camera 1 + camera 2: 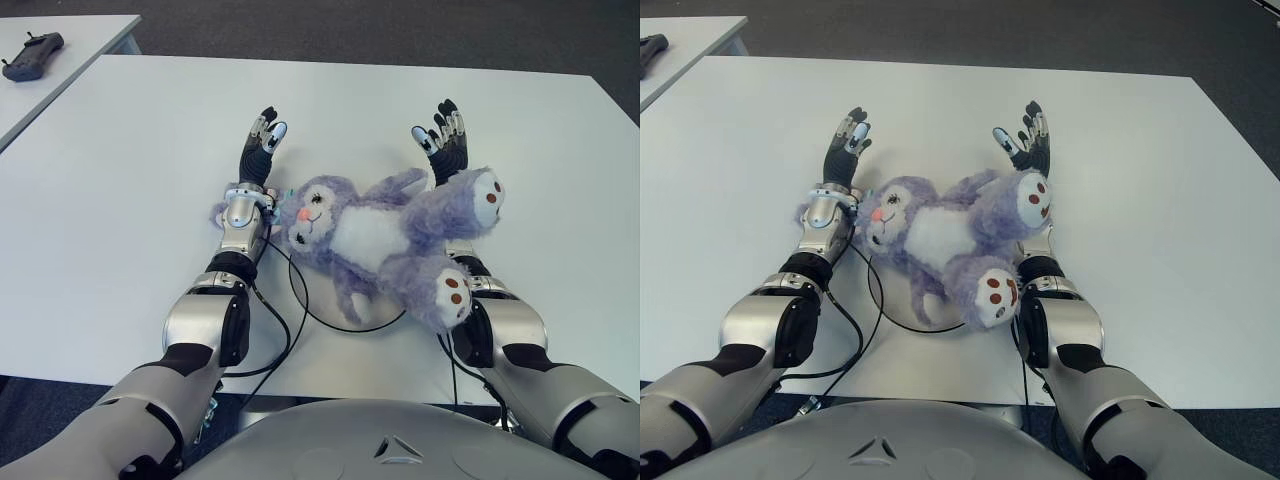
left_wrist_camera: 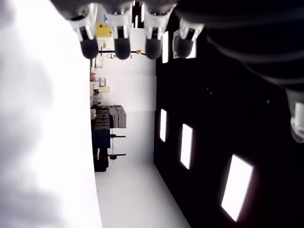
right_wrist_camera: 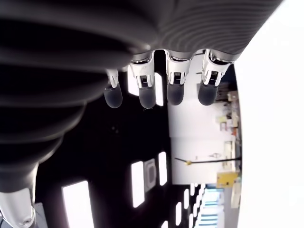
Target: Put the doll into the plate.
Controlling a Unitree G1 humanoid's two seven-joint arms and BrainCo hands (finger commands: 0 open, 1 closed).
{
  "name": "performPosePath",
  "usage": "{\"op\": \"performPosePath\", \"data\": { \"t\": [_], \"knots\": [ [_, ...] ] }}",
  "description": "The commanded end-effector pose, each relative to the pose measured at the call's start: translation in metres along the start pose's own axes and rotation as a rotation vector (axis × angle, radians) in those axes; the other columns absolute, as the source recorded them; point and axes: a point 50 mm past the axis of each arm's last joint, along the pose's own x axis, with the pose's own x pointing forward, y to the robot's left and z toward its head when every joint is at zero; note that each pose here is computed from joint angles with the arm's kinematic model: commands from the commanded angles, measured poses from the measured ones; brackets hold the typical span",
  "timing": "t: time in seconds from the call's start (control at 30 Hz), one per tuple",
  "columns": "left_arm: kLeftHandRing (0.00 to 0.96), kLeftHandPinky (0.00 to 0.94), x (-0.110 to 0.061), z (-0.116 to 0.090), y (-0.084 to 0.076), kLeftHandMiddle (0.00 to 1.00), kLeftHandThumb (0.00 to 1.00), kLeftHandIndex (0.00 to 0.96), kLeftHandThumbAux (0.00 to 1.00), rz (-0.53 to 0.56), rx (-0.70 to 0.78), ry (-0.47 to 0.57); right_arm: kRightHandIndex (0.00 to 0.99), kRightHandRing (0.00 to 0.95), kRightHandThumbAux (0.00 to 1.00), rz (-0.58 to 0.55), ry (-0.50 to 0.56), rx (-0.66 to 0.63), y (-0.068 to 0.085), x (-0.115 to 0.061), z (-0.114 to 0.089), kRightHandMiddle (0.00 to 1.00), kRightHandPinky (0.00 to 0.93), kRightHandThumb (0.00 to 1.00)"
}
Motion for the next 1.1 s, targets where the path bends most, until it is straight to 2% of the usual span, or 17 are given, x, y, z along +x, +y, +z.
{"op": "performPosePath", "data": {
  "t": [0.03,0.7,1.1],
  "knots": [
    [0.000,0.000,-0.1110,-0.1121,0.0081,0.014,0.000,0.000,0.375,0.098,-0.103,0.512,0.037,0.016,0.609,-0.149,0.588,-0.050,-0.0477,-0.1387,-0.1107,0.039,0.000,0.000],
    [0.000,0.000,-0.1169,-0.1158,0.0087,0.012,0.000,0.000,0.360,0.094,-0.017,0.540,0.044,0.011,0.561,-0.153,0.584,-0.048,-0.0485,-0.1458,-0.1119,0.032,0.005,0.000],
    [0.000,0.000,-0.1177,-0.1167,0.0106,0.023,0.000,0.000,0.357,0.113,-0.025,0.551,0.035,0.020,0.612,-0.142,0.600,-0.082,-0.0495,-0.1482,-0.1134,0.036,0.018,0.000]
  ]
}}
